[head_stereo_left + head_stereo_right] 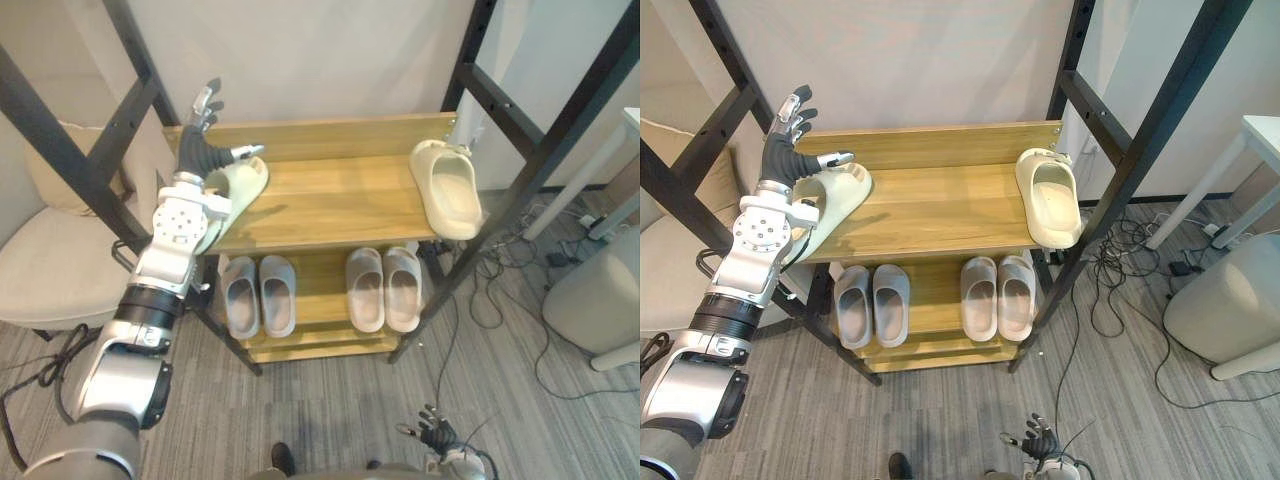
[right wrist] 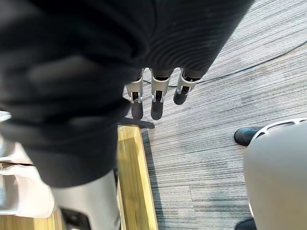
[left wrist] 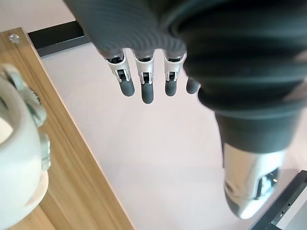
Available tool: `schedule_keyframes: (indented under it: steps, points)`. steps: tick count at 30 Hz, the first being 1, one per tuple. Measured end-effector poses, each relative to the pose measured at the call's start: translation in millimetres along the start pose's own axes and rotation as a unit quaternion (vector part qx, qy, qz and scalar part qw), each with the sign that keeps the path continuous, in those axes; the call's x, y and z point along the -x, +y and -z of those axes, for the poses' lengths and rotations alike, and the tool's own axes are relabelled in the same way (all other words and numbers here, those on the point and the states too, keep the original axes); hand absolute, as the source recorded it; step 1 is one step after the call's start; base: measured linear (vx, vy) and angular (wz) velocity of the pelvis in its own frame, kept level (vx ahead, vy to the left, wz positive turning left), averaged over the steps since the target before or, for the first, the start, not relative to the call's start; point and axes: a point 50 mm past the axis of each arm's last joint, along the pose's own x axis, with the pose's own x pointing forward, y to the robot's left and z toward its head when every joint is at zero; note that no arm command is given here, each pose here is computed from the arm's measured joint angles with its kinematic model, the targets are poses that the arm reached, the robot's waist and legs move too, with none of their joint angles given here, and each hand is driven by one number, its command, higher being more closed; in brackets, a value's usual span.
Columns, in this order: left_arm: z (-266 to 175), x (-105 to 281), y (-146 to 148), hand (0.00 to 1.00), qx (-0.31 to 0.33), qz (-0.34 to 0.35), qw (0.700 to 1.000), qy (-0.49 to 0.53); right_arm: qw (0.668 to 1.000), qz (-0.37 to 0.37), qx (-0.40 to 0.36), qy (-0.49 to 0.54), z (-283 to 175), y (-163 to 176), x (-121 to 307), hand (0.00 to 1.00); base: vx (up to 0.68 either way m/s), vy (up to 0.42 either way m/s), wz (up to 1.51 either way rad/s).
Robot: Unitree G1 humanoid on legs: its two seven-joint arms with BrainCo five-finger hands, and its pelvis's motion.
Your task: Organize the slippers on the shoe rack
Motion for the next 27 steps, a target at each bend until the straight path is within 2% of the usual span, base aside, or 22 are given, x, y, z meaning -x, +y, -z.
schedule_keyframes:
  steps: [5, 7, 12, 17, 27]
  points:
    - [0.9, -4.7, 4.9, 0.0, -0.053, 0.002, 0.999, 0.003, 1.0, 0.0, 0.001, -0.001, -0.7, -0.8, -0.1, 0.0, -0.01, 0.001, 0.06]
    - [6.2, -5.6, 15.2, 0.0, -0.092, -0.001, 0.996, 0.017, 1.0, 0.001, 0.002, -0.004, -1.8, -1.4, -0.2, 0.0, 0.0, 0.0, 0.0]
    - [14.1, -6.2, 28.6, 0.0, -0.143, -0.005, 0.989, 0.039, 1.0, 0.002, 0.004, -0.005, -2.6, -3.4, -0.2, 0.0, 0.0, 0.0, 0.0]
    - [15.6, -7.5, 35.7, 0.0, -0.218, 0.0, 0.975, 0.043, 1.0, 0.002, 0.004, -0.008, -2.9, -3.6, 0.0, 0.0, 0.0, 0.0, 0.0]
    - [20.0, -7.1, 39.9, 0.0, -0.322, 0.015, 0.946, 0.049, 1.0, 0.001, 0.01, -0.014, -1.2, -7.9, 3.3, 0.0, 0.0, 0.0, 0.0]
